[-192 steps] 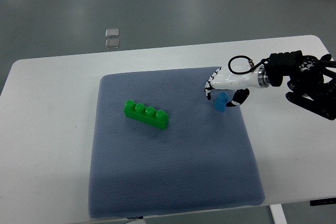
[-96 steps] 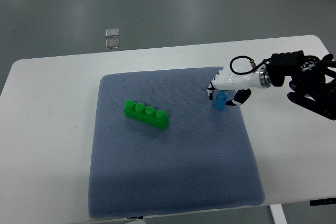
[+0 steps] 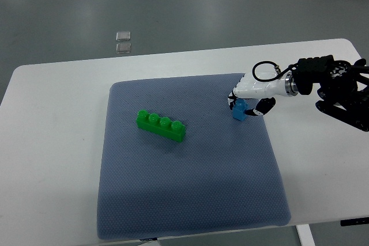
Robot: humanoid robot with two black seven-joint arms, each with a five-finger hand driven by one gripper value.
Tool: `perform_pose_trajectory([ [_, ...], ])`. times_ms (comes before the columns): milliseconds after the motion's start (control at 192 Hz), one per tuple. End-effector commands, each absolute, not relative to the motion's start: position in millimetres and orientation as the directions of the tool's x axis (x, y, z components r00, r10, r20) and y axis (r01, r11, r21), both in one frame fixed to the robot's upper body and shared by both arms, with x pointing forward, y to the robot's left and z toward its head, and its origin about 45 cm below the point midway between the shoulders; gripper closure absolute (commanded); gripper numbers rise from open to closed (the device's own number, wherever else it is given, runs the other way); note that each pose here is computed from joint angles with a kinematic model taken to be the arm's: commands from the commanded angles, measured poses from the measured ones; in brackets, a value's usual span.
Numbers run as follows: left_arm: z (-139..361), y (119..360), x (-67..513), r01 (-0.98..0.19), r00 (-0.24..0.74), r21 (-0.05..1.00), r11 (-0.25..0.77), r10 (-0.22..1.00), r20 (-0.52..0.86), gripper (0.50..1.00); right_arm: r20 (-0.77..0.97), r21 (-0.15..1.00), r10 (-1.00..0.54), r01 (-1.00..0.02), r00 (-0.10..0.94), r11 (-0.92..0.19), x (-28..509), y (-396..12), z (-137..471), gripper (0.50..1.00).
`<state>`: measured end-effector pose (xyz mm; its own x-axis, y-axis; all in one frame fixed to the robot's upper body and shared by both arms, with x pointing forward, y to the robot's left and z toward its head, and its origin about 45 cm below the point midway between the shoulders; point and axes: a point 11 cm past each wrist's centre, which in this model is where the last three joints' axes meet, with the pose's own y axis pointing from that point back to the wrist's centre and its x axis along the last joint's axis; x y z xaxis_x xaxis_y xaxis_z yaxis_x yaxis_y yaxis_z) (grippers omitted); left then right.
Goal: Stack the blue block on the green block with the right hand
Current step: 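Lift the blue block and carry it toward the green block, then lower the blue block onto the green block's studs and press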
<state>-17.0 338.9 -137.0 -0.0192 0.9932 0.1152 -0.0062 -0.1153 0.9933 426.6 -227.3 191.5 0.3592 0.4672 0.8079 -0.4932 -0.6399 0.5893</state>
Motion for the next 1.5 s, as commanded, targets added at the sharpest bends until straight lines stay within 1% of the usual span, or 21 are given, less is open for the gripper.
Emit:
perform_pose_trajectory([
  [0,-137,339,-17,-0.006,-0.020,0.993,-0.115,0.993,0.115,0.500,0.811,0.585,0.464,-0.493,0.356,-0.644,427,-226,193,0.885],
  [239,-137,339,-17,-0.006,-0.020,0.993,-0.115,0.993,0.115,0.500,0.836,0.548,0.458,-0.500,0.302,-0.671,436,-210,214,0.885],
  [380,-137,339,-17,-0.006,-0.020,0.993,-0.115,0.993,0.115,0.500,0.855,0.516,0.450,-0.492,0.256,-0.701,442,-188,231,0.885],
  [573,-137,339,-17,-0.006,-0.018,0.993,-0.115,0.993,0.115,0.500,0.879,0.475,0.433,-0.425,0.199,-0.771,436,-143,248,0.885],
  [724,-137,339,-17,-0.006,-0.020,0.993,-0.115,0.993,0.115,0.500,0.886,0.463,0.425,-0.355,0.185,-0.812,422,-112,245,0.885],
  [854,-137,339,-17,-0.006,-0.020,0.993,-0.115,0.993,0.115,0.500,0.892,0.453,0.421,-0.320,0.166,-0.832,416,-93,249,0.885],
  [1202,-137,339,-17,-0.006,-0.018,0.993,-0.115,0.993,0.115,0.500,0.897,0.442,0.414,-0.278,0.156,-0.853,408,-61,246,0.883],
  [1494,-137,339,-17,-0.006,-0.020,0.993,-0.115,0.993,0.115,0.500,0.897,0.442,0.413,-0.303,0.155,-0.845,415,-59,243,0.885],
])
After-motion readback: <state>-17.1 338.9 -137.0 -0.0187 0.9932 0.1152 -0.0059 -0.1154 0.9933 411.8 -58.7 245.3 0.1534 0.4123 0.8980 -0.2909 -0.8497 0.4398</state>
